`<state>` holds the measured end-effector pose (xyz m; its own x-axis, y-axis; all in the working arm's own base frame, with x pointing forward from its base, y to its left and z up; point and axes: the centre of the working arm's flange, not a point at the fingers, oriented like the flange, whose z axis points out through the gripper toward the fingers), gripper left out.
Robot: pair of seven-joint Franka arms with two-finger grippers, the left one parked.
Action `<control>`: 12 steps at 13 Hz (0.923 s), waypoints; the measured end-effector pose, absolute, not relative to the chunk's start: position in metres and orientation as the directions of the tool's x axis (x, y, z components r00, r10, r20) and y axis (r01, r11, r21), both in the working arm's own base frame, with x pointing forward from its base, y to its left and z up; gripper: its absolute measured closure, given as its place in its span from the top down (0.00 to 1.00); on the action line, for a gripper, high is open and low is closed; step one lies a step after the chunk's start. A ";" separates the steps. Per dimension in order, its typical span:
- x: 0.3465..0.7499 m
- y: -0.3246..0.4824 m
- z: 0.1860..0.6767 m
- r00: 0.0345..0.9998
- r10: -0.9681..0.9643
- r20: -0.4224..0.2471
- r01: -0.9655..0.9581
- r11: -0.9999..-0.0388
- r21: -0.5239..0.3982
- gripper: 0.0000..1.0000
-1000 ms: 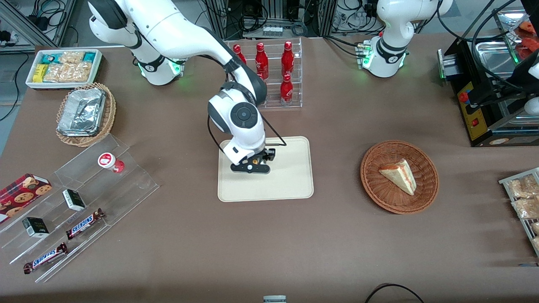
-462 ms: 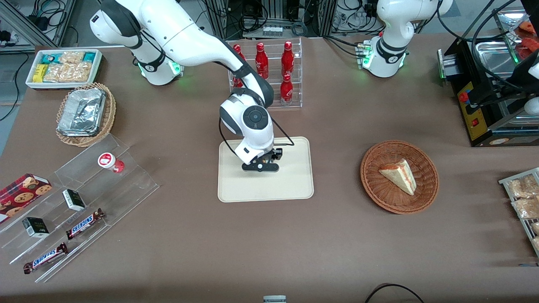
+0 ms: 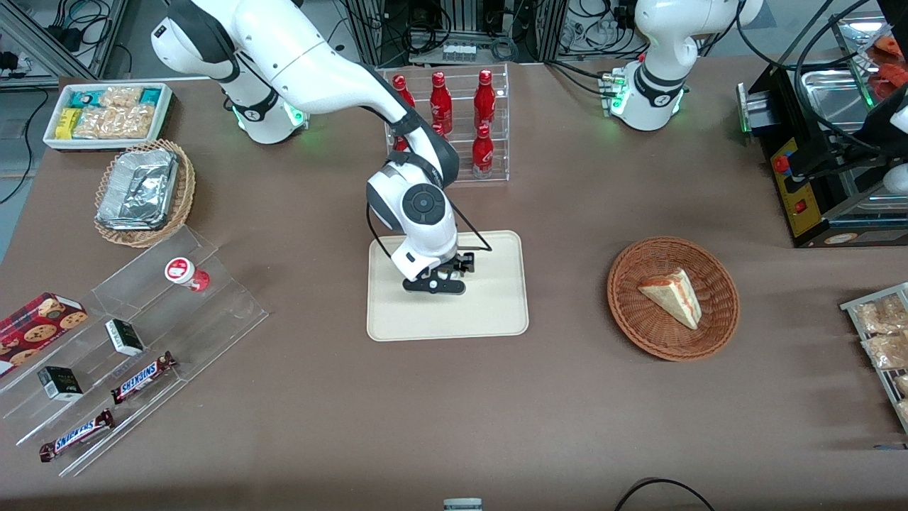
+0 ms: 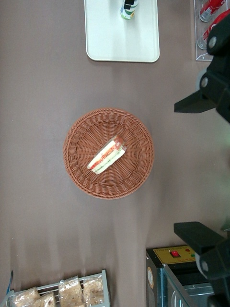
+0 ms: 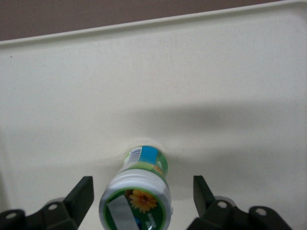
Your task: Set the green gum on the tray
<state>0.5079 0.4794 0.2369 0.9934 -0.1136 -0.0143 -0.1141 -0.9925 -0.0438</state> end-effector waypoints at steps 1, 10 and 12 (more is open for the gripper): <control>0.509 0.479 0.242 0.993 -0.114 -0.012 -0.115 -0.992 -0.046 1.00; 0.525 0.381 0.448 0.995 -0.066 -0.076 -0.068 -0.998 -0.016 1.00; 0.511 0.335 0.506 0.995 -0.037 -0.096 -0.039 -0.999 -0.014 1.00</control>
<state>0.5109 0.3348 0.5063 0.9947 -0.0374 -0.0962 -0.0389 -0.9992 -0.0136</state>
